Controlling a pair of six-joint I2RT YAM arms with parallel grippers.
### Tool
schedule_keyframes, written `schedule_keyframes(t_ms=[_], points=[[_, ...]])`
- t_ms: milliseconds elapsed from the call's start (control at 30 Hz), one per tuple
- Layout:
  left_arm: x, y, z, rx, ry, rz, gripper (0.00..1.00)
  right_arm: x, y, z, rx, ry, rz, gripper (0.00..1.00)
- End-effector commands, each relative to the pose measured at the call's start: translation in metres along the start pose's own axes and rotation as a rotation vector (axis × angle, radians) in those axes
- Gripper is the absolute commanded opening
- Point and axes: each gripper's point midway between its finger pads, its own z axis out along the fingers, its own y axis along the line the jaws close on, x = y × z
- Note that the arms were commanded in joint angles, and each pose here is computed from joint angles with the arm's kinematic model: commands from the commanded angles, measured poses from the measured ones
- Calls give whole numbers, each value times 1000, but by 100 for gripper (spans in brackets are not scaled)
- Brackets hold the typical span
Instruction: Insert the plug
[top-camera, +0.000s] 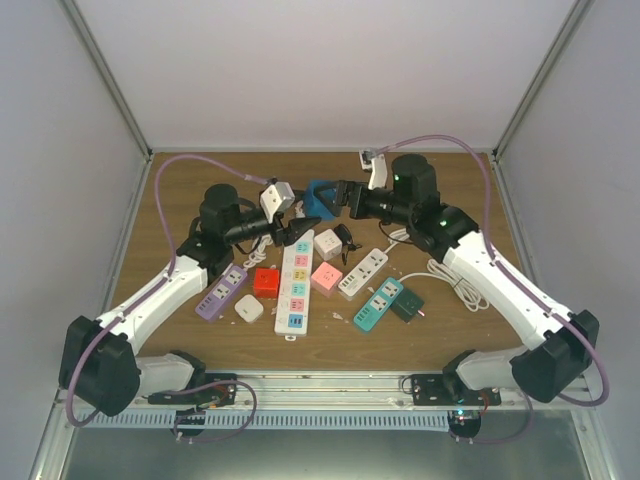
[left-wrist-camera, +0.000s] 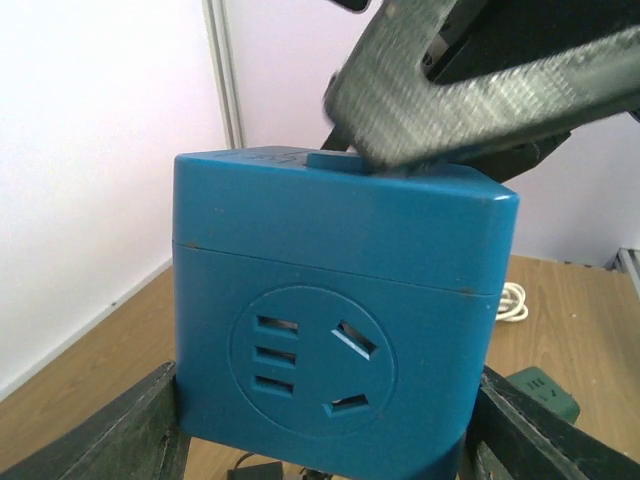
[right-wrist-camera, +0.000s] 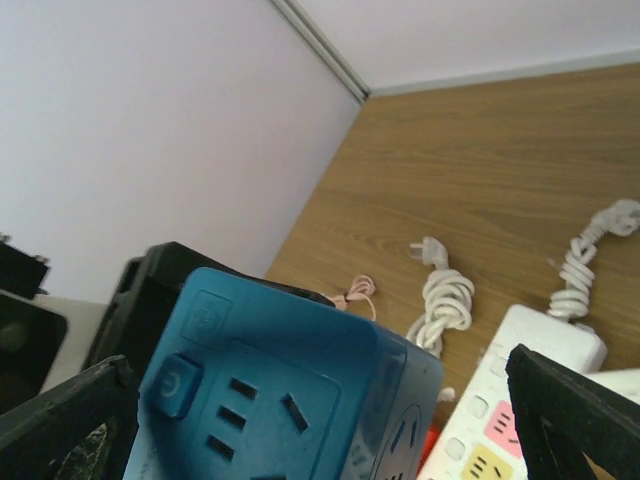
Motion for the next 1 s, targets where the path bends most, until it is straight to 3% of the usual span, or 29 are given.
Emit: schedule_keyframes(t_ms=[0, 333, 600, 733, 833, 967], points=[[-21, 3, -1, -18, -56, 131, 43, 10, -5, 6, 94, 41, -19, 100], [-11, 8, 0, -49, -15, 123, 43, 18, -10, 21, 326, -3, -52, 87], [-13, 6, -5, -71, -11, 107, 45, 20, -10, 23, 391, -35, -15, 56], [-24, 1, -9, -99, -26, 87, 59, 12, -7, 15, 390, -89, 15, 47], [-29, 0, -16, -142, -28, 47, 76, 6, -7, 8, 394, -132, 31, 45], [-39, 5, -39, -258, -60, -37, 87, 2, -14, 3, 417, -187, 46, 44]])
